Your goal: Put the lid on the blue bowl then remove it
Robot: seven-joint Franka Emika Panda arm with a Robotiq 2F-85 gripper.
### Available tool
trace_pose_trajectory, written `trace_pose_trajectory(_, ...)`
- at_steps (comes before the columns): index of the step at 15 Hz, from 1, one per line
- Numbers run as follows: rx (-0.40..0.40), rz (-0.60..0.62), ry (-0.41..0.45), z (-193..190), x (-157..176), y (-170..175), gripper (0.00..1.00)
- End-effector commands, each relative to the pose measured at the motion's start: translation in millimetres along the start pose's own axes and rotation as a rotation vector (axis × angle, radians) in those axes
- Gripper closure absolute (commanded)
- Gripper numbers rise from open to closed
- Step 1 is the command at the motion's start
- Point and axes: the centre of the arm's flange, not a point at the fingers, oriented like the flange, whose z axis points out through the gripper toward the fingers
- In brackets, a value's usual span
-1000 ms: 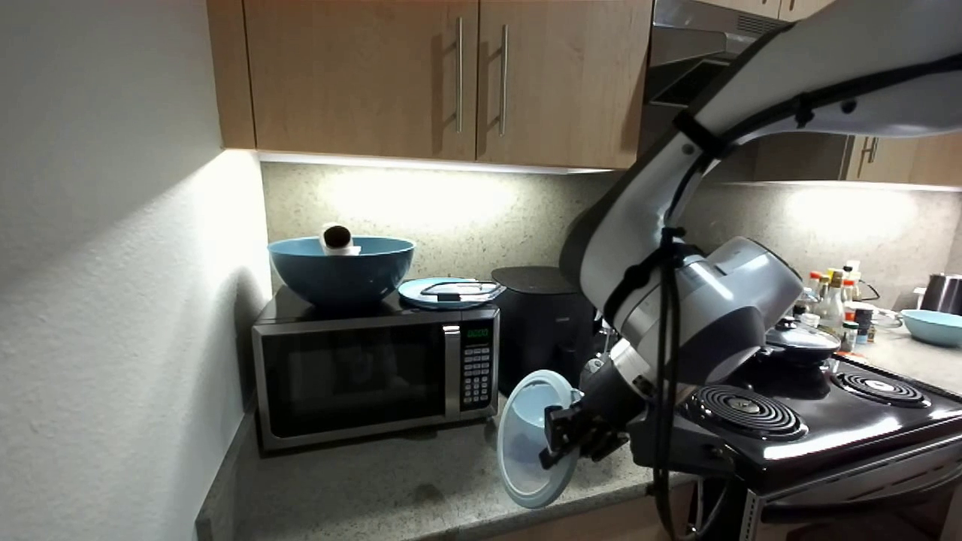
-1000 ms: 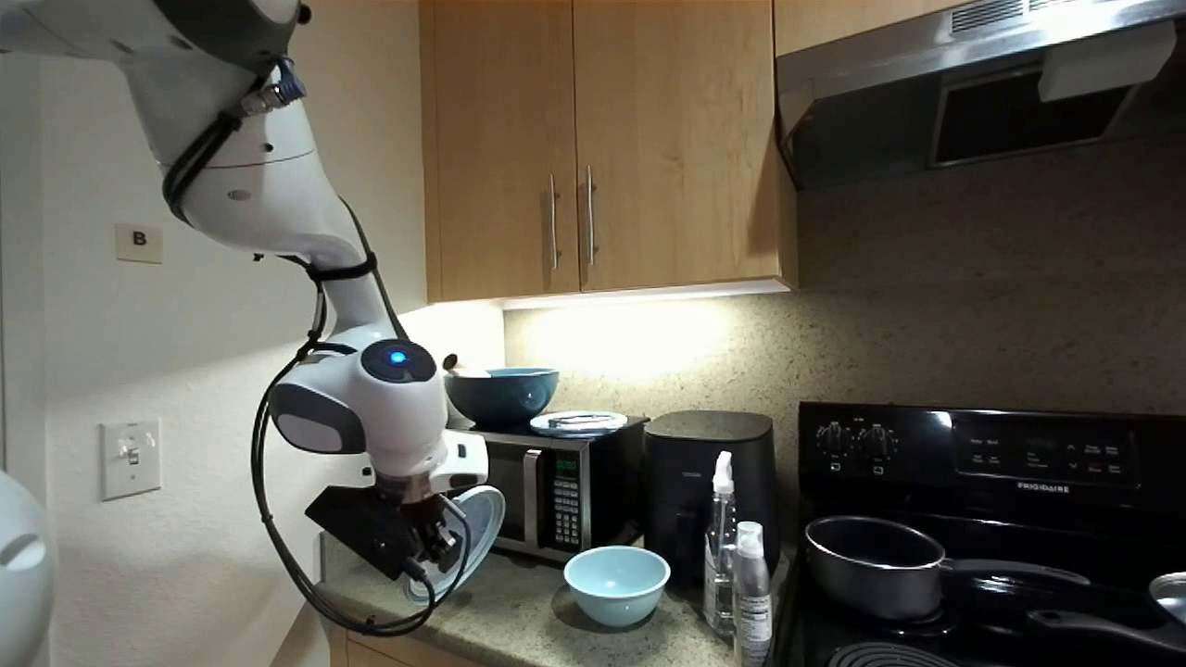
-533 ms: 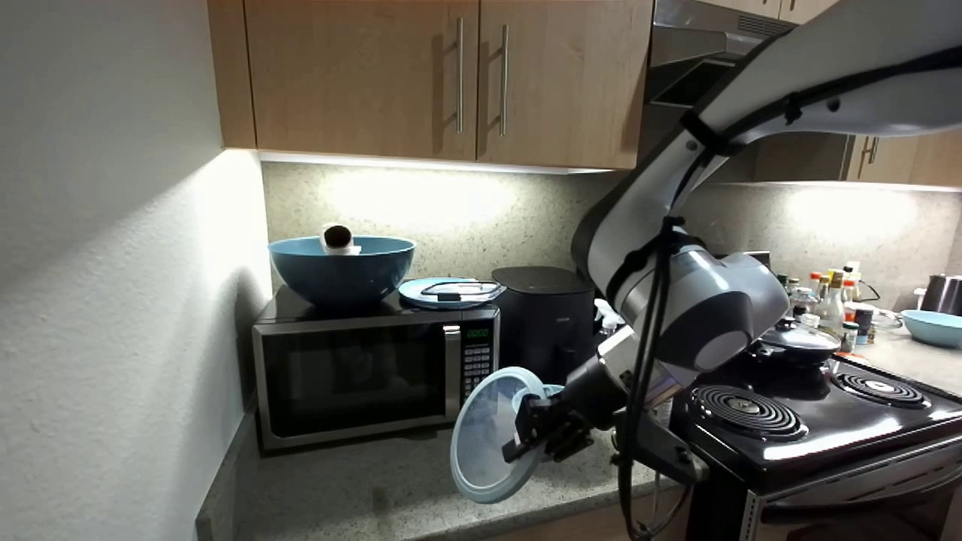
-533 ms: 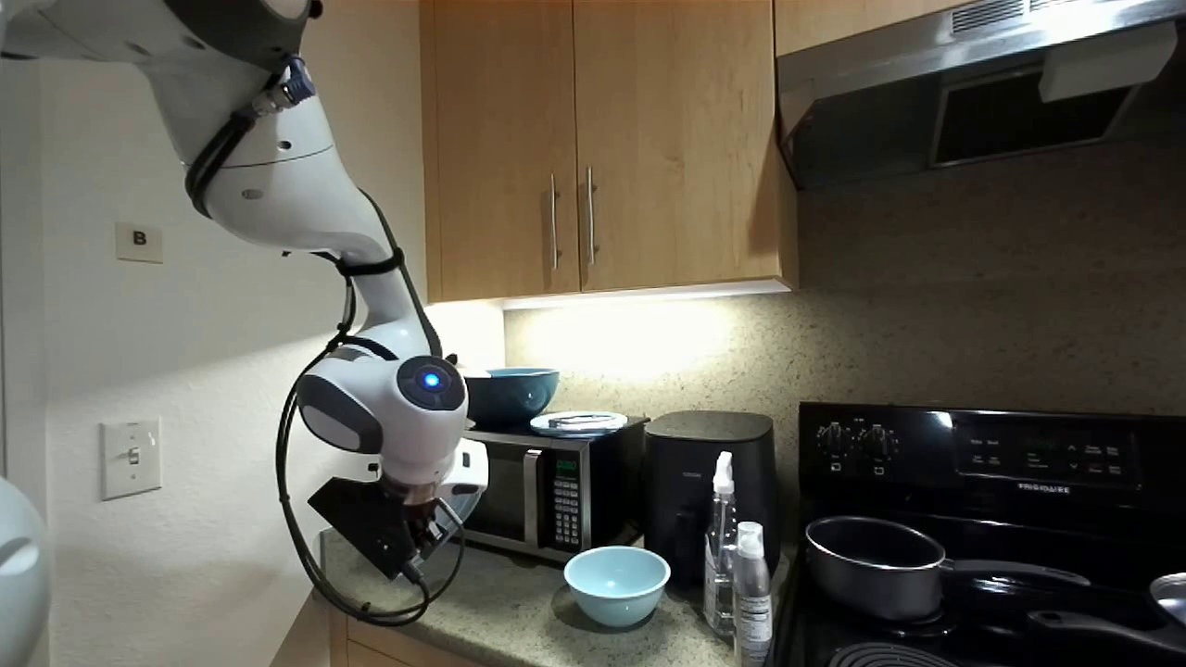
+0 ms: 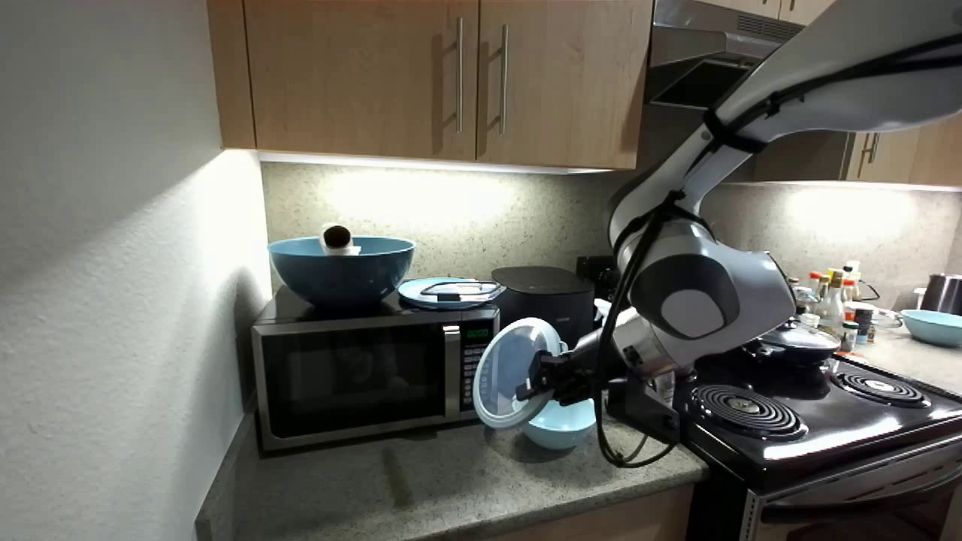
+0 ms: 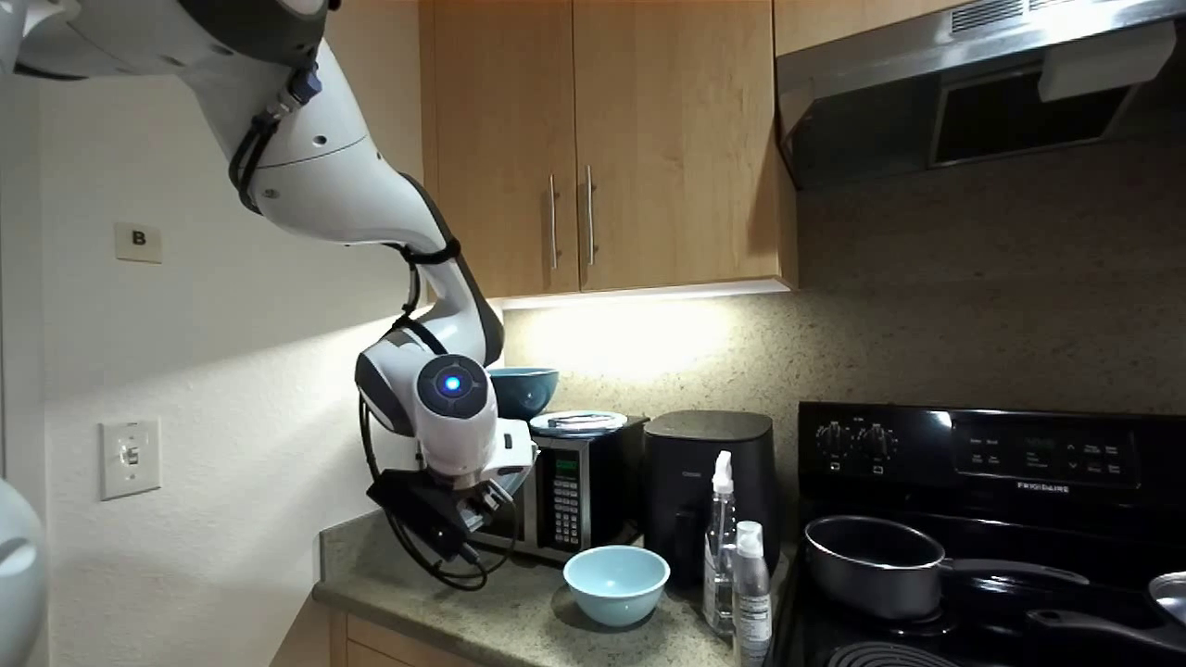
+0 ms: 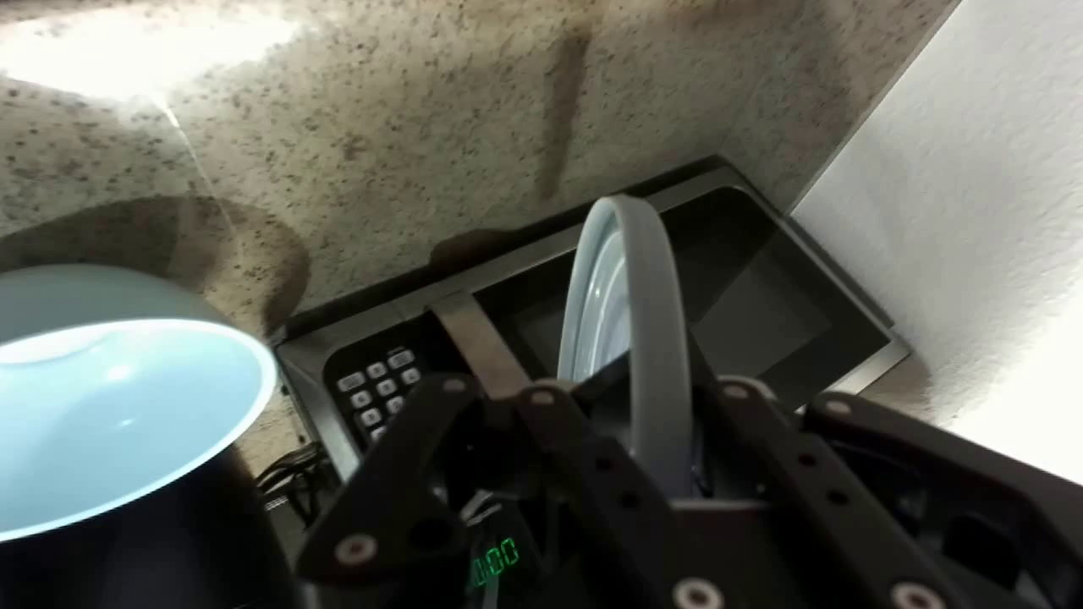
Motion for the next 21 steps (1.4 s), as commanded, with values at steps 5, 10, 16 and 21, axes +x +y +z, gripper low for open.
trace_pose_trajectory(5, -0.015, 0.027, -0.006, -3, -4, 9, 0.94)
trace_pose_trajectory(10, -0.156, 0.025, 0.114, 0, 15, 95, 0.99)
trace_pose_trajectory(16, 0.034, 0.144, 0.128, 6, 51, 148, 0.99)
trace_pose_trajectory(21, 0.171, 0.253, 0.104, 24, 54, 152, 0.99)
